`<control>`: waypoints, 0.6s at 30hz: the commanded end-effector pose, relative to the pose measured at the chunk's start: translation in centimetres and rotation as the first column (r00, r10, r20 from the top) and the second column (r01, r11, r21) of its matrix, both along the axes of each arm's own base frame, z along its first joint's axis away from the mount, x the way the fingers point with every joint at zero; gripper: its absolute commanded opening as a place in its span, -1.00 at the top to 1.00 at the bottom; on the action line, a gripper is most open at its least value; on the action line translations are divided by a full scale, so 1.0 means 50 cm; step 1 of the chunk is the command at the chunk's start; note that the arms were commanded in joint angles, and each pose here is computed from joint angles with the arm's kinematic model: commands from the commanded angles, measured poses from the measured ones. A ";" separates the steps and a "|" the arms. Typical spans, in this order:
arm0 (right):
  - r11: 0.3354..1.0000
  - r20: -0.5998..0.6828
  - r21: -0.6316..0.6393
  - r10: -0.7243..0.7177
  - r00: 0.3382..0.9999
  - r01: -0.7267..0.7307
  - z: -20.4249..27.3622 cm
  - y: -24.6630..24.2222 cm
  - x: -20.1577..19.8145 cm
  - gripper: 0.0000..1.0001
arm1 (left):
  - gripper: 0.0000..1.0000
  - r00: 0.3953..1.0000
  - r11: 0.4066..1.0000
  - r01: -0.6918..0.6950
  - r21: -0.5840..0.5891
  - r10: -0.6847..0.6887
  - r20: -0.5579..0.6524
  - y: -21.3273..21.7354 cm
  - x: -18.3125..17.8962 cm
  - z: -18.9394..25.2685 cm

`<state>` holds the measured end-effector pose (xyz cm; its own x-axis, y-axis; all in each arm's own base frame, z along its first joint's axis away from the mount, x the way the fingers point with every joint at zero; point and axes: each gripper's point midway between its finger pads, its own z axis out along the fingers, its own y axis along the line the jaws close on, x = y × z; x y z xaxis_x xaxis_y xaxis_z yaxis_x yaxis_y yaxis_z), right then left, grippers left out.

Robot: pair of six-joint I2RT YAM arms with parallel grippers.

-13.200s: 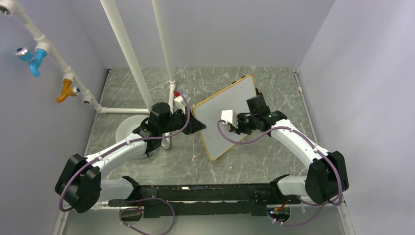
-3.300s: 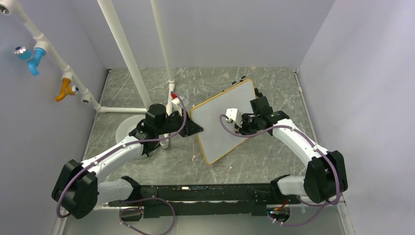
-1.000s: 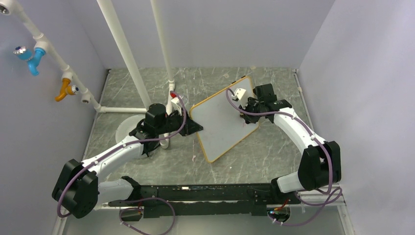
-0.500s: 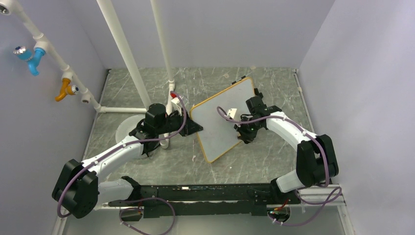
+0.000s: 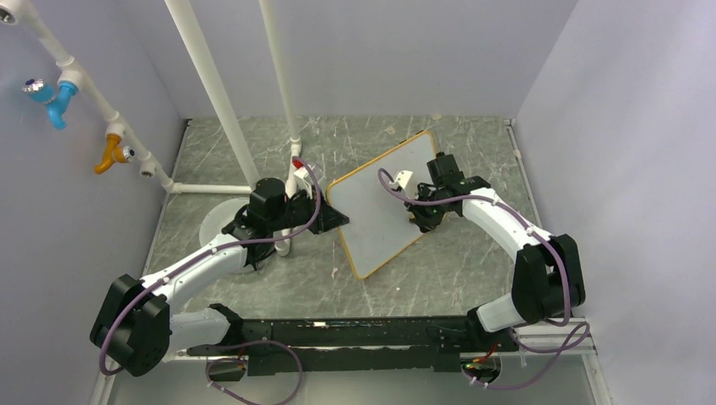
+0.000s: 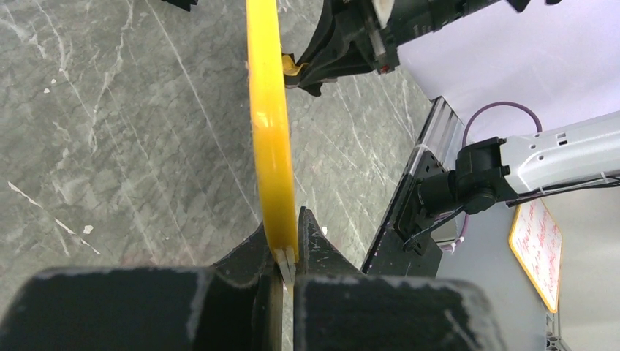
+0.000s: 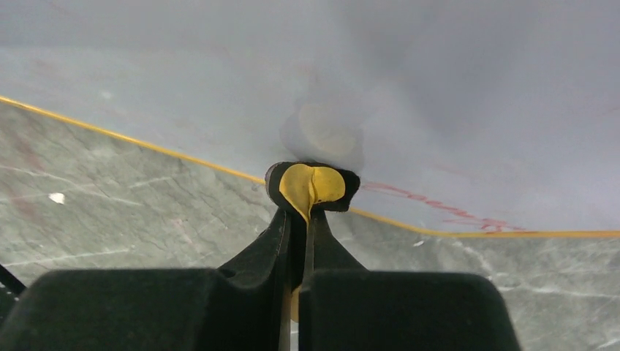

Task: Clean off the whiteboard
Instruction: Erase the whiteboard at the center of the board.

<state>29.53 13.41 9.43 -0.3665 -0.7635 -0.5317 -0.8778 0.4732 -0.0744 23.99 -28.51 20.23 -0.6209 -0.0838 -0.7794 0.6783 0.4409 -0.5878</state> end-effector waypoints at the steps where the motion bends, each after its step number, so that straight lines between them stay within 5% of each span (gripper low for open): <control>1: 0.995 0.002 -0.086 -0.053 0.999 0.053 -0.065 -0.041 0.009 1.00 | 1.00 0.984 0.982 0.157 -0.104 -0.147 0.096 -0.021 -0.049 0.079; 5: 0.996 -0.004 -0.074 -0.052 0.999 0.051 -0.062 -0.037 0.008 1.00 | 1.00 0.985 0.982 0.157 -0.106 -0.148 0.093 -0.021 -0.048 0.079; 14: 0.987 0.135 0.130 -0.115 0.984 0.098 0.112 -0.004 0.117 1.00 | 1.00 0.985 0.982 0.157 -0.104 -0.148 0.093 -0.021 -0.048 0.079; 18: 0.988 0.109 0.099 -0.128 0.986 0.117 0.075 -0.019 0.106 1.00 | 1.00 0.985 0.983 0.155 -0.103 -0.146 0.093 -0.020 -0.049 0.078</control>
<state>33.40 11.64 12.13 -0.4284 -0.6923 -0.5807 -0.8087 0.5804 -0.0953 23.95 -28.48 20.15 -0.6232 -0.0852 -0.7774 0.6770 0.4387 -0.5909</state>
